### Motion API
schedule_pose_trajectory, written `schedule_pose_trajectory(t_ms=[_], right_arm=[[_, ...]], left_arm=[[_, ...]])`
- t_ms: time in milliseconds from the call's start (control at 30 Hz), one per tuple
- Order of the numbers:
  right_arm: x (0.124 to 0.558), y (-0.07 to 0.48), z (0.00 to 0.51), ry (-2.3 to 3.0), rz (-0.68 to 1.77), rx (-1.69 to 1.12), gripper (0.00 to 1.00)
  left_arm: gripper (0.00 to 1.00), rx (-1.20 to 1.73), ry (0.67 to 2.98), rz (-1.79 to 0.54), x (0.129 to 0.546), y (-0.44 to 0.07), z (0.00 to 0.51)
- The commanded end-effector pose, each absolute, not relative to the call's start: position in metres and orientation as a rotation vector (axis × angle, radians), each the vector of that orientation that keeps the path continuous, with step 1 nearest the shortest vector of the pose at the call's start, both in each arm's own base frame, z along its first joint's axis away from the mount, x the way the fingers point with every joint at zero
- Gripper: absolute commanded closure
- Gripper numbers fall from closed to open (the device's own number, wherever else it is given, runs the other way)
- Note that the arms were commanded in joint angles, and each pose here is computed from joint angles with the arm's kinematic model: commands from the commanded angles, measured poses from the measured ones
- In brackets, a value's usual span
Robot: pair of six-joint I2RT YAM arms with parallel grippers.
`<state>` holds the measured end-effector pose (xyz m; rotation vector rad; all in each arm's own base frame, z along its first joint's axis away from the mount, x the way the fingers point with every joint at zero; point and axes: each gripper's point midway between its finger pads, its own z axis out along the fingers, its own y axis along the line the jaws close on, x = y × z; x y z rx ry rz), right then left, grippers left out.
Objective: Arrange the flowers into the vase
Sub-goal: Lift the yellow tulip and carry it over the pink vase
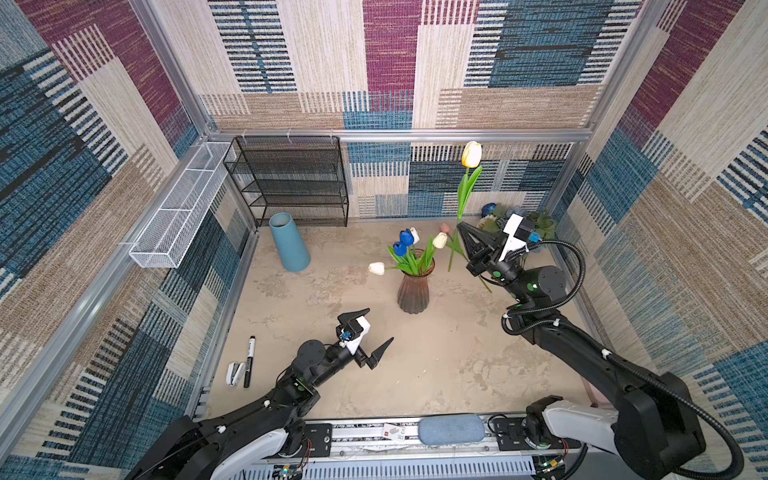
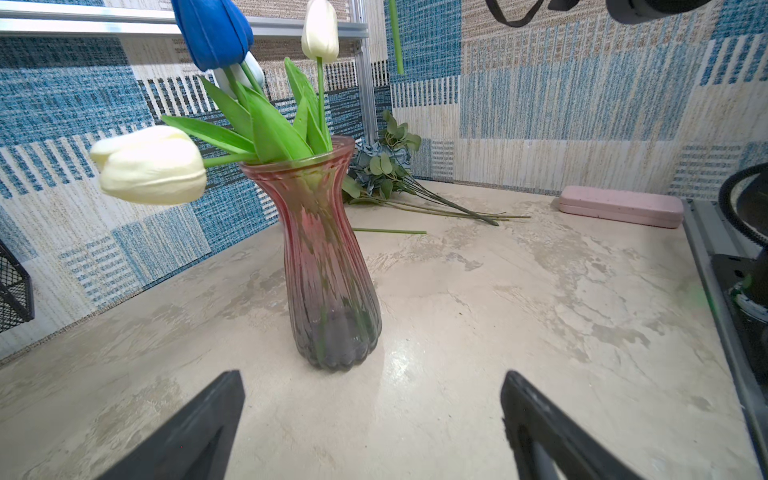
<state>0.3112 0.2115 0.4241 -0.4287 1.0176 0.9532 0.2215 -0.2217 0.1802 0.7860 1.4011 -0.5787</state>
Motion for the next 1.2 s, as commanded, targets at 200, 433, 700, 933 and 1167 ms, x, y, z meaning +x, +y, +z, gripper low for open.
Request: schedule_pose_trajectory(t_ms=[200, 433, 700, 933, 1167], right_arm=[[0.312, 0.229, 0.441, 0.834, 0.974, -0.373, 1.00], [0.329, 0.244, 0.418, 0.878, 0.928, -0.365, 1.00], [0.335, 0.250, 0.390, 0.956, 0.873, -0.379, 1.00], [0.338, 0.251, 0.370, 1.031, 0.812, -0.401, 1.00], [0.344, 0.254, 0.357, 1.081, 0.787, -0.422, 1.00]], left_arm=[[0.01, 0.793, 1.364, -0.540, 0.223, -0.220, 0.188], [0.01, 0.798, 1.367, -0.540, 0.223, -0.221, 0.187], [0.01, 0.811, 1.370, -0.565, 0.222, -0.225, 0.185], [0.01, 0.809, 1.370, -0.557, 0.223, -0.224, 0.186], [0.01, 0.815, 1.371, -0.570, 0.222, -0.226, 0.185]])
